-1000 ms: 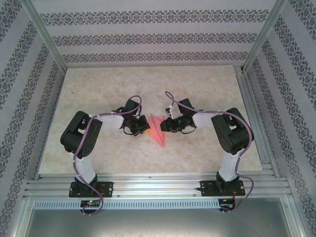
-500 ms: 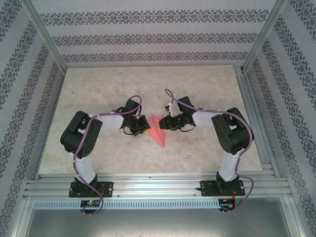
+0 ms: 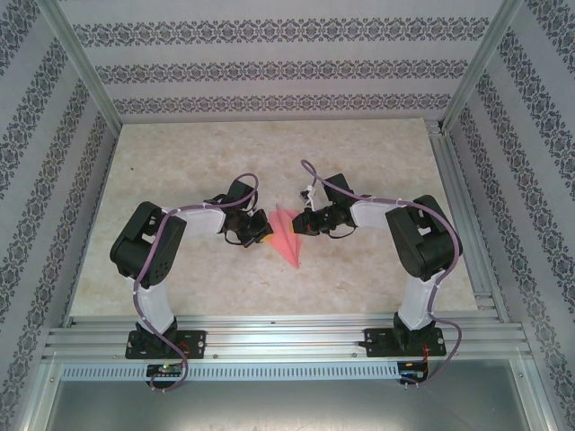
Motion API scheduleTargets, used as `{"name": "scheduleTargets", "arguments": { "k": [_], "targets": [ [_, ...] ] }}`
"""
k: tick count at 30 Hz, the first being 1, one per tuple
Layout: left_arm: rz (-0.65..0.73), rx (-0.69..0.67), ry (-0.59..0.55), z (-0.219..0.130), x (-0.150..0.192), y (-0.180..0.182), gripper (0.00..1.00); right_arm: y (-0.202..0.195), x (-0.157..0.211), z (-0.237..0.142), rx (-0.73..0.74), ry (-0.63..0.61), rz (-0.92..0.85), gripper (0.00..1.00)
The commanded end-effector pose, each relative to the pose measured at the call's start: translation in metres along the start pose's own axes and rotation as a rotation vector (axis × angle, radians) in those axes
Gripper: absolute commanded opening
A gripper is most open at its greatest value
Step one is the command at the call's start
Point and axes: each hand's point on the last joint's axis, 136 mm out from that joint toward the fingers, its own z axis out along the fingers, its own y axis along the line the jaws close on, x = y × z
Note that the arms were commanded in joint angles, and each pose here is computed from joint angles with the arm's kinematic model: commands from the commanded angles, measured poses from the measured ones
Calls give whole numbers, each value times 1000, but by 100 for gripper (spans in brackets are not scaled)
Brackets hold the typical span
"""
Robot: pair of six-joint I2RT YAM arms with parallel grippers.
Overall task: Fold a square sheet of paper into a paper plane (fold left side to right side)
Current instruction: Fourth fold the wing at the center of the table.
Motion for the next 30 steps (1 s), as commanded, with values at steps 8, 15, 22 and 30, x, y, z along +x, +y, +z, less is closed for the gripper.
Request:
{"name": "scheduleTargets", "arguments": {
  "k": [8, 15, 22, 30],
  "targets": [
    [-69, -216, -12, 10, 1, 62, 0, -34, 12, 4, 61, 23, 24, 6],
    [-69, -214, -13, 10, 1, 62, 0, -36, 11, 6, 59, 23, 30, 6],
    [-69, -209, -11, 10, 1, 61, 0, -34, 15, 11, 51, 34, 29, 6],
    [-66, -205, -10, 11, 0, 59, 0, -31, 15, 18, 47, 44, 23, 7]
  ]
}}
